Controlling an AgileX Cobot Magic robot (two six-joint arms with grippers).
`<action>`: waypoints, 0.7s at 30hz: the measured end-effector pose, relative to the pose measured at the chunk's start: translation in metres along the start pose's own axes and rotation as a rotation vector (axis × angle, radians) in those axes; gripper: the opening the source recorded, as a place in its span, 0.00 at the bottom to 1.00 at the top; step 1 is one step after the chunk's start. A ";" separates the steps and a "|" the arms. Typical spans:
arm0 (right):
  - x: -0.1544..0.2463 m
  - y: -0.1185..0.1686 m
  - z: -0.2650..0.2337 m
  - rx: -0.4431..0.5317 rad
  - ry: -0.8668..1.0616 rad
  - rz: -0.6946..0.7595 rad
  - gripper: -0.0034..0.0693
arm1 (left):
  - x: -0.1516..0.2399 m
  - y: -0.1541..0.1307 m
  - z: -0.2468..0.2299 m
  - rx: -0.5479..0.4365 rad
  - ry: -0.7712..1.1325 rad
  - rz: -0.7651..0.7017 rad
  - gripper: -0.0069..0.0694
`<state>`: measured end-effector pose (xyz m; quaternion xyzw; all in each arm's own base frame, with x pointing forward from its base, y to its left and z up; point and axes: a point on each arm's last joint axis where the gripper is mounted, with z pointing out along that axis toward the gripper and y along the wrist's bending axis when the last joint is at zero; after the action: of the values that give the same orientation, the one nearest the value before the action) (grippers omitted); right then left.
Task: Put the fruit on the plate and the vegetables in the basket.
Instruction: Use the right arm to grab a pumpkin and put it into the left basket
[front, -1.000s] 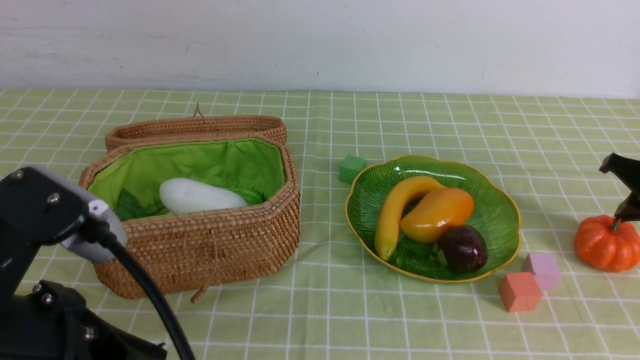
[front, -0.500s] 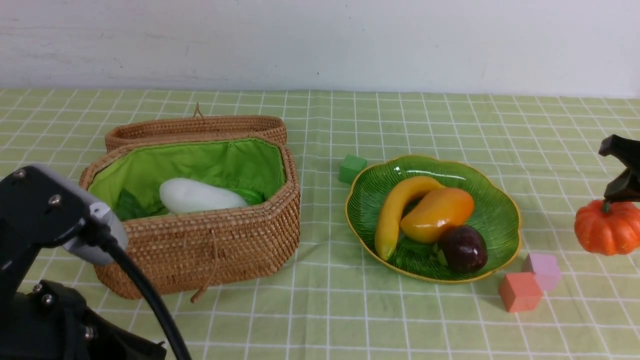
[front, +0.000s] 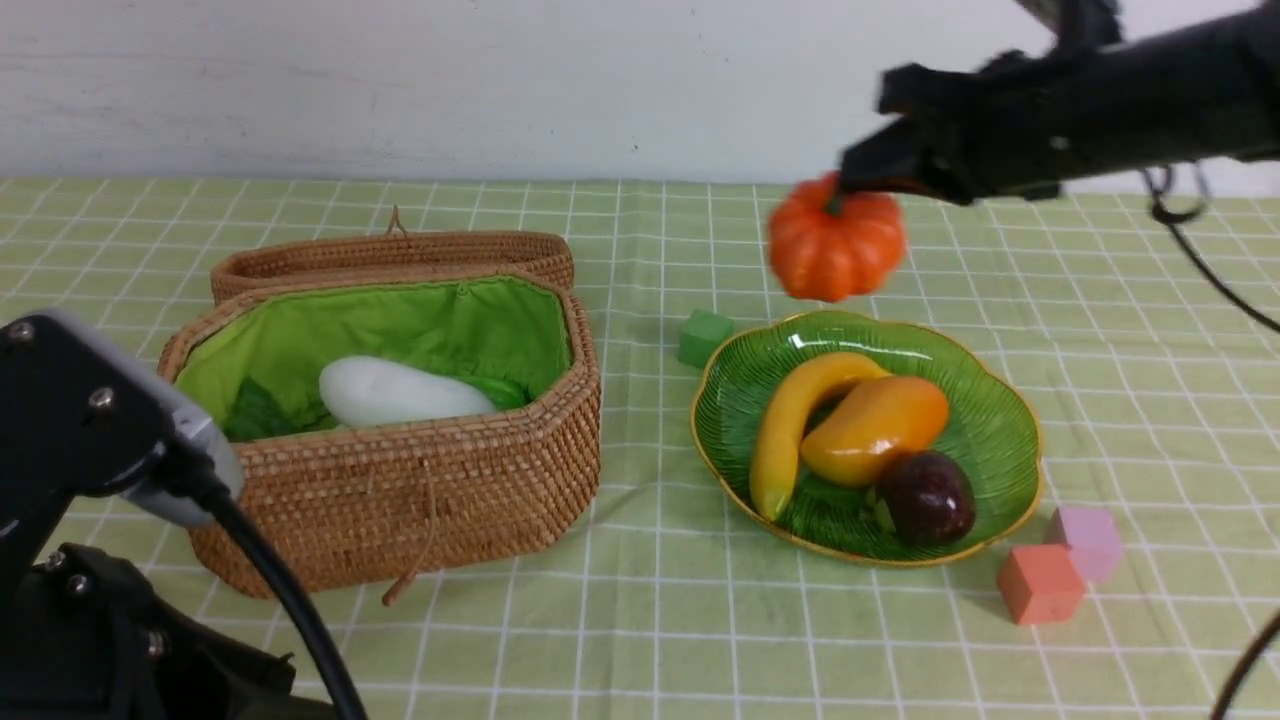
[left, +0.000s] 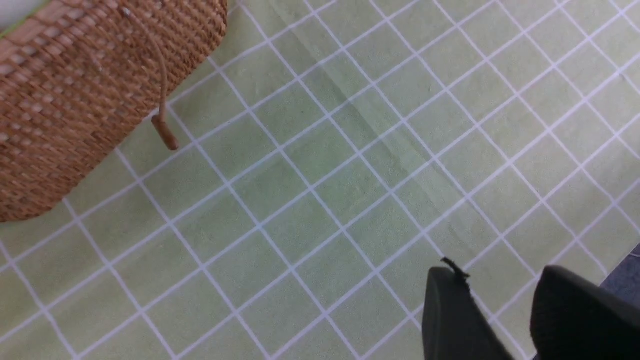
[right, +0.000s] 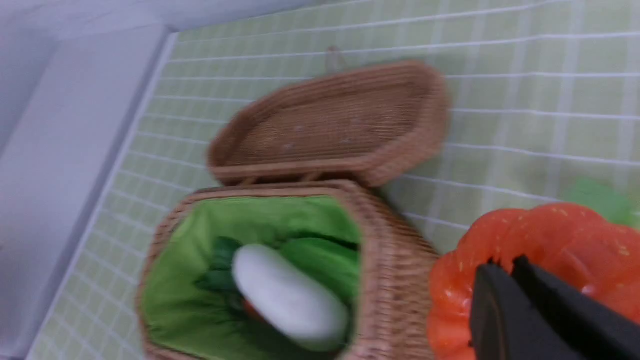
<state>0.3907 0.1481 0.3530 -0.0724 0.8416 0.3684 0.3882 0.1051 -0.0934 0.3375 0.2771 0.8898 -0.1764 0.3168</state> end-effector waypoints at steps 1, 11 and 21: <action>0.000 0.003 0.003 -0.003 -0.001 0.002 0.05 | 0.000 0.000 0.000 0.000 0.001 0.000 0.40; 0.048 0.066 0.132 -0.179 0.079 -0.034 0.06 | 0.002 -0.002 0.000 0.023 0.026 -0.017 0.40; 0.070 0.058 0.159 -0.132 0.100 -0.153 0.44 | 0.007 -0.008 -0.001 0.081 0.083 -0.054 0.40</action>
<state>0.4144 0.3082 0.2686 -0.1803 0.8258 0.3881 0.3672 0.0955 -0.0962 0.3341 0.2727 0.9015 -0.2089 0.2631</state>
